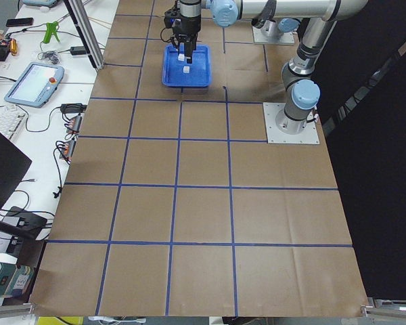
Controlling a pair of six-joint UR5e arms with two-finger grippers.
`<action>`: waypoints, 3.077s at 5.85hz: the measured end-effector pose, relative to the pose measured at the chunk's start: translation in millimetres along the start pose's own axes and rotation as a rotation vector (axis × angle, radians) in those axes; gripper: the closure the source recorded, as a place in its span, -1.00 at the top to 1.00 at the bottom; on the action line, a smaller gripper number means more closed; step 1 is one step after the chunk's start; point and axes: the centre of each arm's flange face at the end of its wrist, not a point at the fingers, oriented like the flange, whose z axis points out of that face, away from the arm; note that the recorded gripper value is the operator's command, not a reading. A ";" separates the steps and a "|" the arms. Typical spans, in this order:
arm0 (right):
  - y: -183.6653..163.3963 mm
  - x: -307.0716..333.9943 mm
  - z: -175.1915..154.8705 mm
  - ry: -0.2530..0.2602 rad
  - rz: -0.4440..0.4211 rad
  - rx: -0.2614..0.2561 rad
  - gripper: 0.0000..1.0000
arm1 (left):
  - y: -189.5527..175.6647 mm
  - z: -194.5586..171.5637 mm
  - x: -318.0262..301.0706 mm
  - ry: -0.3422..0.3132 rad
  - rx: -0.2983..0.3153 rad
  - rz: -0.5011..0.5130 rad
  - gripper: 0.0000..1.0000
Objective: Assemble white blocks and place on blue tray
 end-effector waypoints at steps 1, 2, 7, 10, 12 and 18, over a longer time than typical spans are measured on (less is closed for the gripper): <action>-1.6 -3.0 3.5 -0.004 0.016 -0.003 -0.27 | 0.1 1.3 0.1 0.001 -0.003 -0.001 0.98; -3.7 -7.7 7.0 -0.006 0.016 -0.004 -0.27 | 0.4 2.8 0.4 0.002 -0.005 -0.001 0.98; -6.5 -18.8 15.3 0.005 -0.014 0.002 -0.27 | -1.1 8.8 2.2 0.006 -0.016 -0.003 0.98; -6.7 -19.1 15.4 0.004 -0.028 0.005 -0.28 | -3.5 10.0 2.1 0.007 -0.018 0.003 0.98; -6.7 -19.2 16.0 0.002 -0.047 0.006 -0.28 | -3.0 8.4 1.7 0.004 -0.016 0.003 0.98; -8.4 -20.8 24.1 -0.001 -0.053 0.009 -0.28 | -1.6 2.5 3.4 0.000 -0.012 0.006 0.98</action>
